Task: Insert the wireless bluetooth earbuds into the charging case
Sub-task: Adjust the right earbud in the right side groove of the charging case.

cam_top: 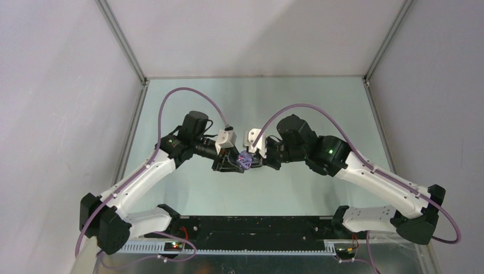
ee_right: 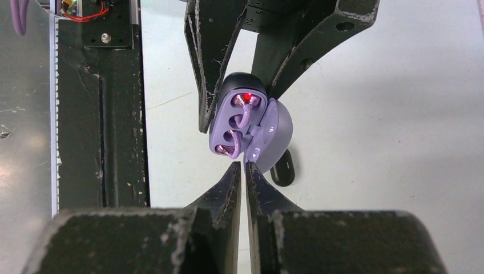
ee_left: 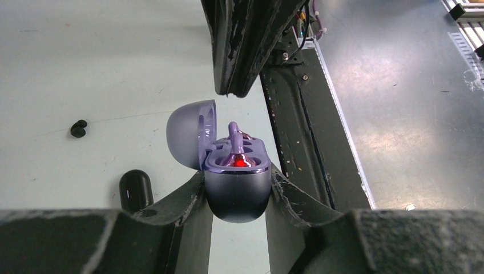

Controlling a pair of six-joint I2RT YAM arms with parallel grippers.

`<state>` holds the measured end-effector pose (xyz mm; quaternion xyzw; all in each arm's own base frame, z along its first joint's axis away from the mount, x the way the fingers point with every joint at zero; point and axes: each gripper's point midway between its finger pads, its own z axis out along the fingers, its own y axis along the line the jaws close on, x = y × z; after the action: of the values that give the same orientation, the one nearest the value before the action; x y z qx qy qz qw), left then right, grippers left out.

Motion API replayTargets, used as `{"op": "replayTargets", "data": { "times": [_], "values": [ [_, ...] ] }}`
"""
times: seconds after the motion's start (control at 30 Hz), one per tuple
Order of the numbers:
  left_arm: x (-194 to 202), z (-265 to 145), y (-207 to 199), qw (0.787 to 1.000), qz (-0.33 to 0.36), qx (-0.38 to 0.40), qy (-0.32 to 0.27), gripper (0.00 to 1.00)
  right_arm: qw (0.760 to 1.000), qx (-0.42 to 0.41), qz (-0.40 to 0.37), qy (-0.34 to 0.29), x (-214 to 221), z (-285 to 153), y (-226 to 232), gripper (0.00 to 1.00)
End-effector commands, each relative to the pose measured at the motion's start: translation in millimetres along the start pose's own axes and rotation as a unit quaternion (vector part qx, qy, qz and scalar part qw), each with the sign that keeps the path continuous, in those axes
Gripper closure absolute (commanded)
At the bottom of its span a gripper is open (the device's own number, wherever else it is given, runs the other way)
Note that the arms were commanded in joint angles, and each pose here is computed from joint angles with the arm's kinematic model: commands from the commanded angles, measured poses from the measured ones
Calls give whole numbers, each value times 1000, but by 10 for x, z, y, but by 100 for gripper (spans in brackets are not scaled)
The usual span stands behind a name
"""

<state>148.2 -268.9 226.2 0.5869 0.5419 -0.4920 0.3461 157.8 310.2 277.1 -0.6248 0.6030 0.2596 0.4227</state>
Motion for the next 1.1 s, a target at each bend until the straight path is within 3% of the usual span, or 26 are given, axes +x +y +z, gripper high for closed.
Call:
{"op": "replayTargets", "data": {
  "times": [0.0, 0.67, 0.83, 1.07],
  "values": [
    [-206, -16, -45, 999, 28, 12, -20, 96, 1000, -8, 6, -13, -71, 77, 16, 89],
    [-206, -18, -61, 999, 31, 13, -23, 96, 1000, -22, 16, -1, -12, 217, 62, 79],
    [-204, -22, -65, 999, 32, 12, -23, 96, 998, -67, 10, -13, -45, 133, 242, 79],
    [-204, -21, -59, 999, 32, 11, -22, 96, 999, -38, 4, -33, -157, -78, 112, 78]
  ]
}}
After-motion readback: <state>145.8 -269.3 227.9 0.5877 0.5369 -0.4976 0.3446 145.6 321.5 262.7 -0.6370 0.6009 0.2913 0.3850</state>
